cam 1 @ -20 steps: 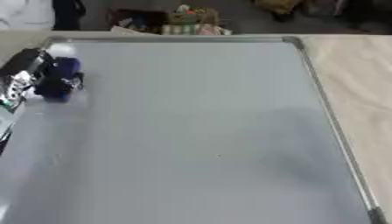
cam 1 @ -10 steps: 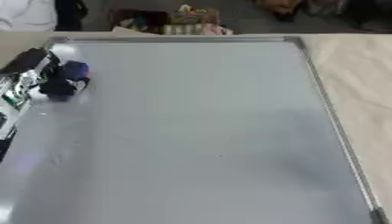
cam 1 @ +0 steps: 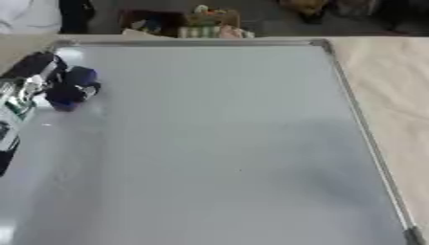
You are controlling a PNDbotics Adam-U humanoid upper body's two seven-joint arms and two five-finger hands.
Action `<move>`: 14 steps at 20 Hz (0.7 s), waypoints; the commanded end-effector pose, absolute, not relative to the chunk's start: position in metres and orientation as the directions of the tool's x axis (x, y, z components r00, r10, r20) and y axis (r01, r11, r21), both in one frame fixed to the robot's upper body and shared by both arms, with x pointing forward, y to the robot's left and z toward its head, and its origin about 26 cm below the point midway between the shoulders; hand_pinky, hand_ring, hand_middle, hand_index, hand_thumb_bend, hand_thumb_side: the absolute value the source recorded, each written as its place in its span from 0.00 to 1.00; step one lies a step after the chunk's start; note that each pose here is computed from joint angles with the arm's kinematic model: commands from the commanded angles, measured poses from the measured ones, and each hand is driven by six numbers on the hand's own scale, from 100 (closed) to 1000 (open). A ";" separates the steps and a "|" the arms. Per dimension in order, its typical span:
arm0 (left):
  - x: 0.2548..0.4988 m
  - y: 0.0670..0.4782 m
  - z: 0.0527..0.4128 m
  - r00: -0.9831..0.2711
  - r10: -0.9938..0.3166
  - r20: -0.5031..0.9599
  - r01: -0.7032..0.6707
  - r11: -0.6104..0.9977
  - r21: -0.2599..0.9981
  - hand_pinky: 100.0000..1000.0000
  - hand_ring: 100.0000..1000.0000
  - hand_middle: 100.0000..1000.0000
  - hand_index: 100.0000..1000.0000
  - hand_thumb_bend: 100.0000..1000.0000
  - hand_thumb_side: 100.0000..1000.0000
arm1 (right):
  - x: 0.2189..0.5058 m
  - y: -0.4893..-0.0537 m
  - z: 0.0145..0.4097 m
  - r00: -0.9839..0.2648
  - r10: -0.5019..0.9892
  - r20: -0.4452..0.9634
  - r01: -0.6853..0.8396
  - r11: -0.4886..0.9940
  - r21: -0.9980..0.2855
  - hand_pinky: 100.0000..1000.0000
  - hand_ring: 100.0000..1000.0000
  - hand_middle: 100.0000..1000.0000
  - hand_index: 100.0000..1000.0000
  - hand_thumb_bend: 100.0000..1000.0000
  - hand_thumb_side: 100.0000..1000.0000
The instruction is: Wipe the whiteboard clean with a brush.
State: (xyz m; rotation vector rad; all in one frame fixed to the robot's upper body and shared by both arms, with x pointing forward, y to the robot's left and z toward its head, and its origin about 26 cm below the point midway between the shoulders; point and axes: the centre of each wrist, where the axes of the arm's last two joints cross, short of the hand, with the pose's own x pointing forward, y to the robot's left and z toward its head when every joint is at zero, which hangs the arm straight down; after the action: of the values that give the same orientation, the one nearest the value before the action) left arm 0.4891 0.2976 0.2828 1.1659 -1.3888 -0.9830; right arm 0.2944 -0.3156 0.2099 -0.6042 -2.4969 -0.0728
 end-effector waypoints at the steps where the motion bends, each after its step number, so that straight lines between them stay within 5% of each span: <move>1: 0.486 0.301 0.302 -0.014 -0.978 0.207 -0.175 0.206 0.963 0.59 0.64 0.47 0.20 0.31 0.49 | 0.292 -0.319 0.216 -0.746 0.416 0.521 0.443 0.893 -0.078 0.86 0.81 0.59 0.86 0.00 1.00; 5: 0.485 0.303 0.302 -0.014 -0.974 0.225 -0.168 0.224 0.960 0.58 0.63 0.46 0.19 0.19 0.47 | 0.292 -0.319 0.216 -0.745 0.416 0.522 0.445 0.892 -0.076 0.86 0.81 0.59 0.86 0.00 1.00; 14: 0.485 0.303 0.302 -0.022 -0.970 0.243 -0.144 0.244 0.959 0.57 0.61 0.44 0.19 0.13 0.43 | 0.292 -0.319 0.215 -0.742 0.417 0.525 0.448 0.891 -0.075 0.86 0.82 0.59 0.86 0.00 1.00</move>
State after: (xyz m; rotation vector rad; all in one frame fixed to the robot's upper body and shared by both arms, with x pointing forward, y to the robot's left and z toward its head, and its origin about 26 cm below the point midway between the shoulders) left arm 0.4885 0.2975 0.2852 1.1013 -1.4019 -0.9718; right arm 0.2942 -0.3164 0.2098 -0.6092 -2.4924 -0.0804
